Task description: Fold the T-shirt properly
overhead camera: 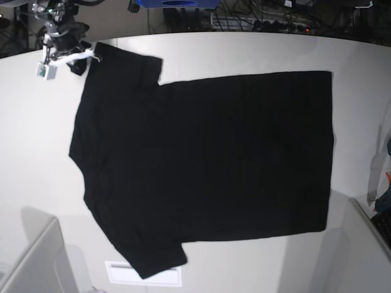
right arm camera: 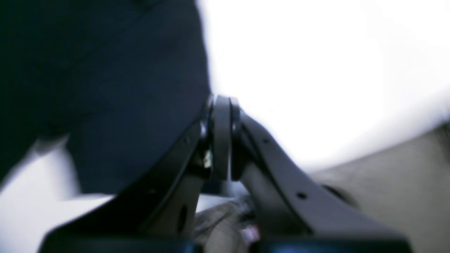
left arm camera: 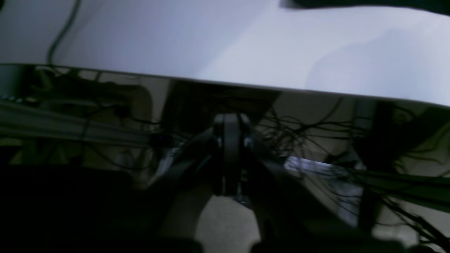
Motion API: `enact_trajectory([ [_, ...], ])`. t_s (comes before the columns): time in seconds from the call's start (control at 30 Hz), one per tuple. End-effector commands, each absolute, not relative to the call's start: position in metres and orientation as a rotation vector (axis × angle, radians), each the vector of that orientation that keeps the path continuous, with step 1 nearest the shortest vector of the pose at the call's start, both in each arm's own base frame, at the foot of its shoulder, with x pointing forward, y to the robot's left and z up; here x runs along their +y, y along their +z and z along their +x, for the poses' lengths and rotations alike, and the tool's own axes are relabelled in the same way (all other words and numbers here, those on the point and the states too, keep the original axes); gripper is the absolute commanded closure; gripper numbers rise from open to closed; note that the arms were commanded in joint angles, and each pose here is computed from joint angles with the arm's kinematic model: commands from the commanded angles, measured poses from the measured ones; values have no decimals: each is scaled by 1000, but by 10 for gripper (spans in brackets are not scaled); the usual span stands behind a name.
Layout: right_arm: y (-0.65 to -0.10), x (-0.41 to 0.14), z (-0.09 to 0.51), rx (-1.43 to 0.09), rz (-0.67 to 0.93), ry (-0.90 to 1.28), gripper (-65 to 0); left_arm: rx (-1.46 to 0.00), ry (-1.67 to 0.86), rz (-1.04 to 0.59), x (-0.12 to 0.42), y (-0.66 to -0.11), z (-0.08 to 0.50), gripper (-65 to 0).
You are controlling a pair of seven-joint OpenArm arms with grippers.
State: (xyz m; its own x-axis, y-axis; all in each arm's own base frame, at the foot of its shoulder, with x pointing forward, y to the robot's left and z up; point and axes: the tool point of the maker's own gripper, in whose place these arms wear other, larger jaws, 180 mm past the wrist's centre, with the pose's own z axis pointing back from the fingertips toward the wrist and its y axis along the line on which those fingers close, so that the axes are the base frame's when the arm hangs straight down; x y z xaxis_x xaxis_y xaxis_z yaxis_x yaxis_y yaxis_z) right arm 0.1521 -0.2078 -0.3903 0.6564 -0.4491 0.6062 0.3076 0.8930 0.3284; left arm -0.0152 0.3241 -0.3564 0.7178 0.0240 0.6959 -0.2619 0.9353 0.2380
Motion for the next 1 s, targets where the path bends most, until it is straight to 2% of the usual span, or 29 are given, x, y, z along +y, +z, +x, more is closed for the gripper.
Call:
enact_trajectory([
  [0.0,-380,-213,160,-778,232,-421,-80,-765,158,343,326,-351,-17,0],
  [0.1,-376,-211,176,-793,341,-410,-311,-779,166,343,327,-351,-12,0],
  [0.13,-376,-214,180,-794,350,-417,-366,-784,175,346,327,-351,-12,0],
  [0.17,-379,-218,182,-787,351,-424,-389,-788,182,351,328,-350,-12,0],
  [0.4,-411,-227,181,-704,384,-482,-369,-797,196,342,325,-352,-9,0],
  [0.43,-416,-227,178,-688,383,-489,-369,-801,215,336,325,-352,-8,-33],
  [0.53,-431,-228,168,-641,369,-504,-369,-822,324,312,331,-349,-9,-229],
  [0.57,-435,-228,166,-630,365,-505,-369,-827,355,299,332,-349,-8,-268],
  [0.6,-438,-228,164,-618,362,-506,-369,-837,374,273,330,-349,-6,-281],
  [0.7,-441,-226,162,-606,368,-499,-369,-882,399,141,316,-352,15,-281],
  [0.97,-445,-215,151,-566,394,-440,-369,-847,480,-105,304,-360,58,-281],
])
